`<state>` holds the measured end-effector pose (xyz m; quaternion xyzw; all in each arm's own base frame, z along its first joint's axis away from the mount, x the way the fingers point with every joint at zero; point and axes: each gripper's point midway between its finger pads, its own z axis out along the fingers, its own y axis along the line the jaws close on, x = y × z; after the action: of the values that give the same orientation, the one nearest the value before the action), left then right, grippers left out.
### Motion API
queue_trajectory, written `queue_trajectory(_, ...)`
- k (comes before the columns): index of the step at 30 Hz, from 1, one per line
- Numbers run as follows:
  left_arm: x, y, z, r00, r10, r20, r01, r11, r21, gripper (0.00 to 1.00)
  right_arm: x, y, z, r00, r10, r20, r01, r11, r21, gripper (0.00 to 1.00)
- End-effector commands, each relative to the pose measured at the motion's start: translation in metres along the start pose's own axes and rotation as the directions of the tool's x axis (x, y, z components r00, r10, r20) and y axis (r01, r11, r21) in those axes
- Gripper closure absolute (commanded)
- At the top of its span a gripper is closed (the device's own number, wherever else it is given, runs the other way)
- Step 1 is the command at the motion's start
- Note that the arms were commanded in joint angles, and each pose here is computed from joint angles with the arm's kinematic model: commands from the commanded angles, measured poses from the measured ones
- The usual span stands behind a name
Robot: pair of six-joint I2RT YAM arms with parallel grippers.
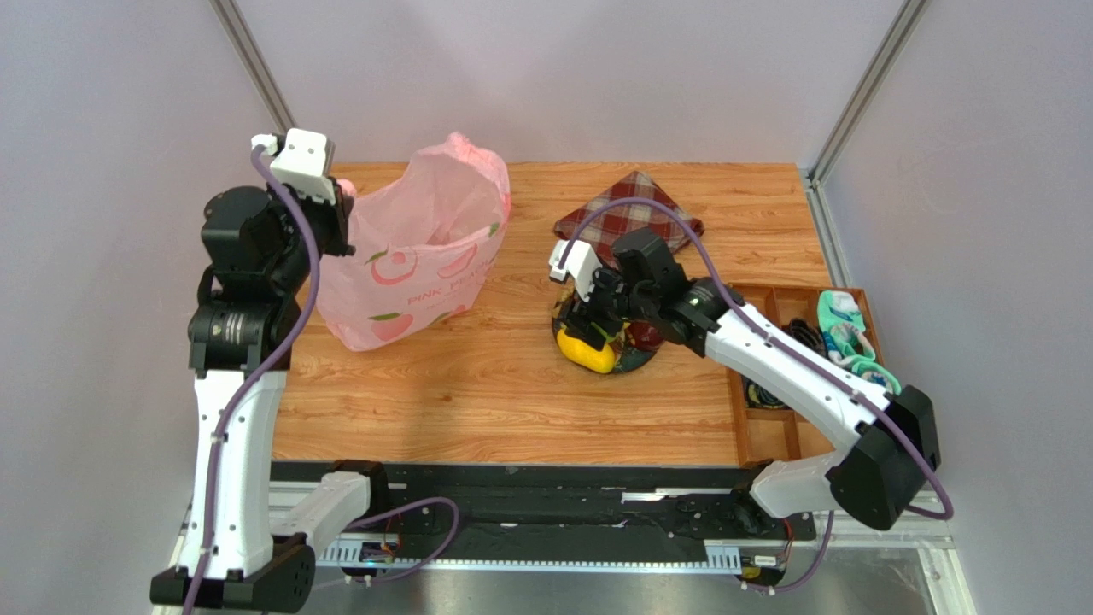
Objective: Take the fake fruits out of the plastic bag
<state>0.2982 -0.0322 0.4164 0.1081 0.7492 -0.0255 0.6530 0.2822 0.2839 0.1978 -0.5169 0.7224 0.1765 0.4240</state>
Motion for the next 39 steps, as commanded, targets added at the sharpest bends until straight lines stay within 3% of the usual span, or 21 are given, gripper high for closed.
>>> queue_trajectory(1, 0.025, -0.009, 0.003, 0.998, -0.020, -0.058, 0.023, 0.998, 0.053, 1.00, -0.019, -0.041, 0.021, 0.994, -0.014, 0.113, -0.007, 0.983, 0.183, 0.98)
queue_trajectory(9, 0.038, -0.014, -0.003, 0.996, -0.049, -0.075, 0.055, 0.996, 0.075, 1.00, 0.006, -0.056, 0.039, 0.999, 0.013, 0.037, -0.022, 0.963, 0.269, 0.97)
queue_trajectory(27, 0.050, -0.024, -0.006, 0.996, -0.059, -0.073, 0.068, 0.991, 0.117, 1.00, 0.046, -0.047, 0.053, 0.996, 0.055, -0.067, -0.035, 0.964, 0.264, 0.89)
queue_trajectory(33, 0.054, -0.026, -0.009, 0.996, -0.057, -0.074, 0.066, 0.990, 0.126, 1.00, 0.047, -0.049, 0.057, 0.995, 0.058, -0.083, -0.034, 0.965, 0.261, 0.71)
queue_trajectory(39, 0.054, -0.028, -0.008, 0.996, -0.059, -0.072, 0.069, 0.988, 0.136, 1.00, 0.044, -0.042, 0.060, 0.995, 0.054, -0.085, -0.033, 0.972, 0.233, 0.45)
